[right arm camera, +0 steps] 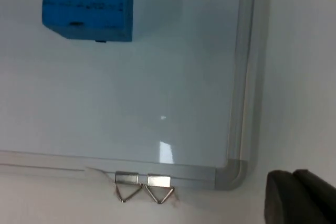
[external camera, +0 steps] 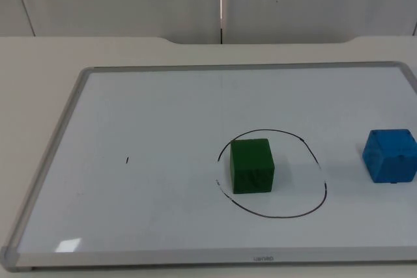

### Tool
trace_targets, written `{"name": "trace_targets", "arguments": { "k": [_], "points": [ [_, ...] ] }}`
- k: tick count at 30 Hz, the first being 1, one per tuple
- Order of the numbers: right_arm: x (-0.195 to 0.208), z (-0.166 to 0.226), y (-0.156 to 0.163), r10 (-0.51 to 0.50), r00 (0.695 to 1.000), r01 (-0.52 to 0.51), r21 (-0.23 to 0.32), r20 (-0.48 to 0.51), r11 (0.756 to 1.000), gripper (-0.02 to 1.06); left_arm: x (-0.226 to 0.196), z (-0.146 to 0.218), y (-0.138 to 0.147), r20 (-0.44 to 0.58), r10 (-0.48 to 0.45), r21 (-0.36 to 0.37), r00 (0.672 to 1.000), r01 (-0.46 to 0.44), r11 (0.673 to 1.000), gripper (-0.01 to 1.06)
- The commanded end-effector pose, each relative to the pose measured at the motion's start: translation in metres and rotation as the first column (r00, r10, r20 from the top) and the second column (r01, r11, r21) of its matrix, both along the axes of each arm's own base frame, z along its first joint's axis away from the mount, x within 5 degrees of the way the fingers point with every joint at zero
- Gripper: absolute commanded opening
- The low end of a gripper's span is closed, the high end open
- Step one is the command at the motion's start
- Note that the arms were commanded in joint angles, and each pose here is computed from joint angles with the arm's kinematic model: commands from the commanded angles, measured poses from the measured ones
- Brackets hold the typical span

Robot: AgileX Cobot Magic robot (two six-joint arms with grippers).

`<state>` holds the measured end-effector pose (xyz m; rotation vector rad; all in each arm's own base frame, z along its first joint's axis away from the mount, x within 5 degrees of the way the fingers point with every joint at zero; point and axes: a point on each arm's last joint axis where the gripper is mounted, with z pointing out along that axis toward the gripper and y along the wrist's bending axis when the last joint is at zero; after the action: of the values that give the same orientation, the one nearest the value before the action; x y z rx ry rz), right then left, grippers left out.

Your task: Push the two cubes into the marked area.

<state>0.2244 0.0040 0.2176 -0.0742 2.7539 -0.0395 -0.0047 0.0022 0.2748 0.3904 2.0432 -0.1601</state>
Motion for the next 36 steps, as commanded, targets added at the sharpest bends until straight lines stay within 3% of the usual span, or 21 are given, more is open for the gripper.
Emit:
{"name": "trace_targets", "arguments": {
  "k": [1, 21, 30, 36],
  "points": [
    [0.009, -0.002, 0.001, 0.0, 0.999, 0.0, 0.006, 0.042, 1.0, 0.0, 0.001, 0.0, 0.001, 0.011, 0.008, 0.001, 1.0, -0.008, 1.0, 0.0],
    [0.083, -0.071, 0.007, -0.028, 0.988, 0.034, 0.04, -0.151, 0.999, 0.0, 0.001, 0.0, 0.001, 0.011, 0.008, 0.001, 1.0, -0.008, 1.0, 0.0],
    [0.096, -0.091, 0.009, -0.043, 0.992, 0.051, 0.061, -0.121, 0.997, 0.0, 0.001, 0.0, 0.001, 0.012, 0.01, 0.003, 1.0, -0.01, 1.0, 0.0],
    [0.101, -0.089, 0.029, 0.015, 0.999, -0.012, 0.065, -0.042, 0.998, 0.0, 0.001, 0.0, 0.001, 0.012, 0.01, 0.003, 1.0, -0.01, 1.0, 0.0]
  ]
}}
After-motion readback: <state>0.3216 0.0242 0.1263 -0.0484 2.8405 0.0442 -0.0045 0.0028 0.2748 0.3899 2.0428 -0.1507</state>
